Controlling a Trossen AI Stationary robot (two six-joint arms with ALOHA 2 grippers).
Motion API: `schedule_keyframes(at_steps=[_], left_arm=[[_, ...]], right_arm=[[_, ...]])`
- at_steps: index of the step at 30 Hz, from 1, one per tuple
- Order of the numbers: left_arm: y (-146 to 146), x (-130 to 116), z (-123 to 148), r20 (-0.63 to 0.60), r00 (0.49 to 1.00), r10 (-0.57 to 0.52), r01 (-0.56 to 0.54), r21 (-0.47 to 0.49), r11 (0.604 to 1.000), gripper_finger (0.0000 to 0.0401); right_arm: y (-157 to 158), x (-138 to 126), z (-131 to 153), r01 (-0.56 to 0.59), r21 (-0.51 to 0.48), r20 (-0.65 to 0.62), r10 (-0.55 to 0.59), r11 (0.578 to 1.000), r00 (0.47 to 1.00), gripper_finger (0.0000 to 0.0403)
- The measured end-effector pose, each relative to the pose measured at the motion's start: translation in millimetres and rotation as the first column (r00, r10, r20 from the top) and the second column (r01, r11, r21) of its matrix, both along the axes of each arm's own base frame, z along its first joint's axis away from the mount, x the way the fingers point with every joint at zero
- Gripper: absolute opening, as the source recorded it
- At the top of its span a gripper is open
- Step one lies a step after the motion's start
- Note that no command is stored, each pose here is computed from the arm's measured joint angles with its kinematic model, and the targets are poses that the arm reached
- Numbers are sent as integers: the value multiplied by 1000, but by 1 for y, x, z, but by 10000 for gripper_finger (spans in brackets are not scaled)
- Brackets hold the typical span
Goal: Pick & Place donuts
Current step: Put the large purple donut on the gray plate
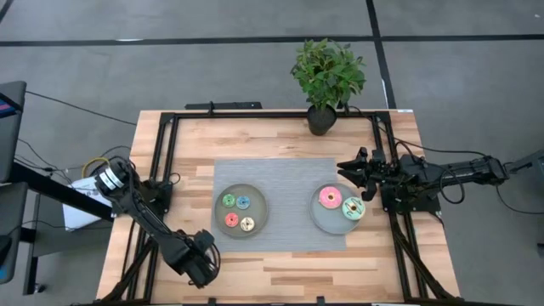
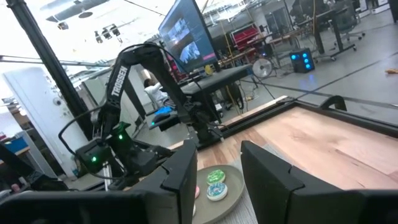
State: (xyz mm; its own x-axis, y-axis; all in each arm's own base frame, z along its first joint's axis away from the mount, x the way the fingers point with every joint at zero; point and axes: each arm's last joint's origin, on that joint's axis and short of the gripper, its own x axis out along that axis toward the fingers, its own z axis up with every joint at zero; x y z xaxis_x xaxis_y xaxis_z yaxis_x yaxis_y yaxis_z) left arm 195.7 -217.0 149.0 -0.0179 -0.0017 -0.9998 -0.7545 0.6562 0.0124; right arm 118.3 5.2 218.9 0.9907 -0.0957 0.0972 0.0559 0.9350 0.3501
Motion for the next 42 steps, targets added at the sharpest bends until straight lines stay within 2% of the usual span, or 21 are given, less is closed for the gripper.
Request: schedule_keyframes(at_steps=[6, 14, 18, 25, 29, 33, 37, 42], left_arm=[[-1, 2, -5, 1, 1000, 3, -3, 4, 1000, 177], [2, 6, -5, 10, 1000, 13, -13, 3, 1000, 102], [3, 6, 1, 38, 999, -10, 10, 0, 1000, 78], [14, 5, 36, 221, 974, -43, 39, 22, 999, 77], [36, 10, 64, 368, 925, -94, 63, 95, 993, 82], [68, 28, 87, 461, 869, -181, 136, 129, 982, 82], [102, 57, 103, 574, 773, -269, 194, 191, 962, 82], [139, 94, 124, 638, 664, -390, 271, 281, 921, 82]], right_arm=[[0, 0, 0, 0, 0, 0, 0, 1000, 1000, 116], [0, 0, 0, 0, 0, 0, 0, 1000, 1000, 116], [0, 0, 0, -4, 3, 3, 4, 1000, 1000, 116], [0, 0, 0, -19, 167, 22, 16, 986, 1000, 116], [1, 0, 1, -33, 180, 27, 28, 983, 999, 116], [4, 5, 0, -49, 178, 15, 47, 983, 999, 116], [7, 12, 0, -66, 152, 27, 62, 986, 998, 116], [11, 21, 1, -94, 150, 53, 87, 984, 995, 116]])
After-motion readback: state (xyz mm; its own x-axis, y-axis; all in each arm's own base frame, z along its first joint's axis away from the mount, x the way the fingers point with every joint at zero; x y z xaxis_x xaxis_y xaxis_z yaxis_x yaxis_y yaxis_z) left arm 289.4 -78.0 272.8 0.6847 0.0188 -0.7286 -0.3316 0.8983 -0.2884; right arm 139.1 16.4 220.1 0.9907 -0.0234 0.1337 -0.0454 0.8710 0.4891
